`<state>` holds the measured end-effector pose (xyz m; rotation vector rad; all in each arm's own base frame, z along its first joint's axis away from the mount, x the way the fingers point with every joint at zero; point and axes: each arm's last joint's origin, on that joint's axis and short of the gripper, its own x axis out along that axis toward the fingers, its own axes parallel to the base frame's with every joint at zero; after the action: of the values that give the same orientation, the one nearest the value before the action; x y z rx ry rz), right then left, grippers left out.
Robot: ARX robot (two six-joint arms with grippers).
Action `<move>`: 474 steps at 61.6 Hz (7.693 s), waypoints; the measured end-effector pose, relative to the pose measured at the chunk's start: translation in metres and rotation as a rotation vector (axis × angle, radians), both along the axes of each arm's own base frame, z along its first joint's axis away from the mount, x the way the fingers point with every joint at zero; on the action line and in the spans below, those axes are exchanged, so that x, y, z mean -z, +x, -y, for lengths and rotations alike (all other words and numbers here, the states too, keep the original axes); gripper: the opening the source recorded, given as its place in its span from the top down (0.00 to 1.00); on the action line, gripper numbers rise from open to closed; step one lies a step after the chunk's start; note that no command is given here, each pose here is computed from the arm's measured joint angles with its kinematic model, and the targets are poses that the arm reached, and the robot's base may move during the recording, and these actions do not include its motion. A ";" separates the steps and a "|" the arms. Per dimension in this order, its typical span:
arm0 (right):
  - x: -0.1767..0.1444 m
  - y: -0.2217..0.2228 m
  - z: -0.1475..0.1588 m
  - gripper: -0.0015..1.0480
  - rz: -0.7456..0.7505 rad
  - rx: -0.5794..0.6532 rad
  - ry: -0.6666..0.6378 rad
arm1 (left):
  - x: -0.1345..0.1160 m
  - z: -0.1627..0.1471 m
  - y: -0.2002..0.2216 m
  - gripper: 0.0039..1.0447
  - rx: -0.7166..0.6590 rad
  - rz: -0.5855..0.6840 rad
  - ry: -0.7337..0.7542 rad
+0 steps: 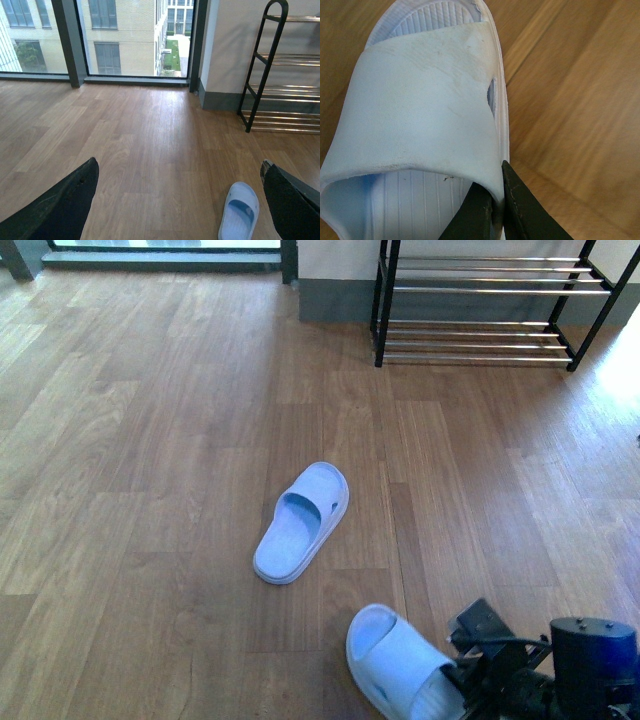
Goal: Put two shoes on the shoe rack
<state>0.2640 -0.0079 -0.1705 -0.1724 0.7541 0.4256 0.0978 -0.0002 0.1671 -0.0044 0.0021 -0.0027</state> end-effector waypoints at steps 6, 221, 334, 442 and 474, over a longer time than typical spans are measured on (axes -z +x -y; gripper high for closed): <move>-0.036 0.011 0.014 0.98 0.077 0.140 0.012 | 0.000 0.000 0.000 0.09 0.000 0.000 0.000; -0.320 -0.135 0.065 0.98 0.436 0.731 0.158 | 0.306 -0.045 0.134 0.09 0.064 -1.041 0.368; -0.320 -0.135 0.065 0.98 0.436 0.731 0.158 | 0.270 -0.029 0.138 0.98 0.144 -0.904 0.313; -0.320 -0.135 0.065 0.98 0.436 0.731 0.158 | -0.040 -0.001 0.030 0.98 -0.137 -0.312 0.100; -0.320 -0.135 0.065 0.98 0.437 0.731 0.158 | -0.040 -0.001 0.030 0.98 -0.136 -0.312 0.099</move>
<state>0.1288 -0.0730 0.1496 0.1593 0.3096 -0.2482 0.1275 0.0003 0.2074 0.0945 0.3137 0.1337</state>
